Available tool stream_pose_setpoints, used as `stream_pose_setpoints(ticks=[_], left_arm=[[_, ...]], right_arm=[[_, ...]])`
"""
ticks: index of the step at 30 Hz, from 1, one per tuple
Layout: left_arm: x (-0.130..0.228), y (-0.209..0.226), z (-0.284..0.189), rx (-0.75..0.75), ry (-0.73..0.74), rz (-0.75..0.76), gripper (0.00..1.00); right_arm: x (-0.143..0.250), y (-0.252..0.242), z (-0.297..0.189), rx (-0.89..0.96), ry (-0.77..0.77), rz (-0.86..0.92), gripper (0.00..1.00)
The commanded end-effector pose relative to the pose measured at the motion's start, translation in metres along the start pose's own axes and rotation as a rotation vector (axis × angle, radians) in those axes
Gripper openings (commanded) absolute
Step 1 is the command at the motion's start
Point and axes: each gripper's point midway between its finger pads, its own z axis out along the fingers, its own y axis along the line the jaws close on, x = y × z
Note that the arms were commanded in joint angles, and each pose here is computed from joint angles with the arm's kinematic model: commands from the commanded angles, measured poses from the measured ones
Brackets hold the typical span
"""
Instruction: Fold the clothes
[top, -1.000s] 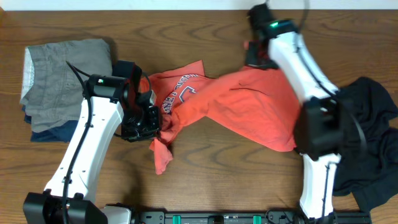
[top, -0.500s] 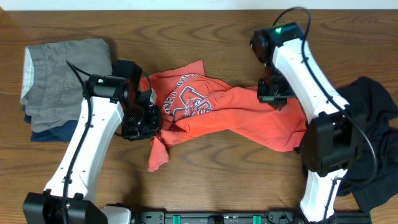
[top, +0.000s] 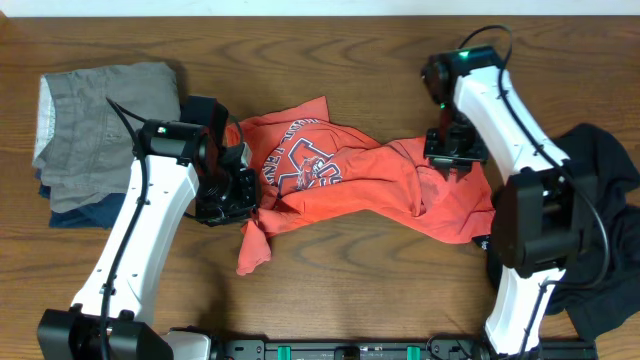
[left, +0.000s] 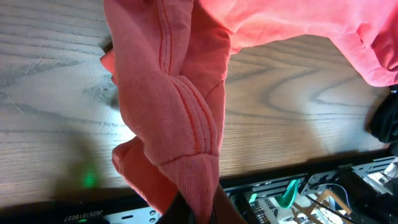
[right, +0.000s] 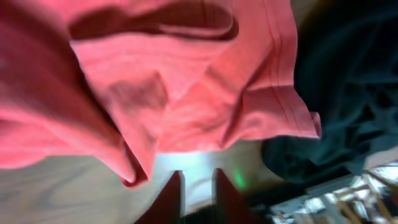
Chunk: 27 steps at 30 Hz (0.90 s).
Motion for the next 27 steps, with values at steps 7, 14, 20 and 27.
stream_pose_setpoints(ticks=[7, 14, 20, 27], left_arm=[[0.002, 0.0, -0.002, -0.002, -0.012, 0.021, 0.06], [0.001, 0.0, -0.002, -0.002, -0.012, 0.021, 0.06], [0.001, 0.0, -0.002, -0.002, -0.012, 0.021, 0.06], [0.001, 0.0, -0.002, -0.002, -0.012, 0.021, 0.06]], right_arm=[[0.009, 0.028, 0.015, -0.085, 0.017, -0.016, 0.54], [-0.006, 0.043, 0.051, -0.121, -0.038, 0.078, 0.49], [-0.012, 0.061, 0.063, -0.182, -0.074, 0.064, 0.44], [-0.018, 0.051, 0.064, -0.149, -0.092, 0.08, 0.25]])
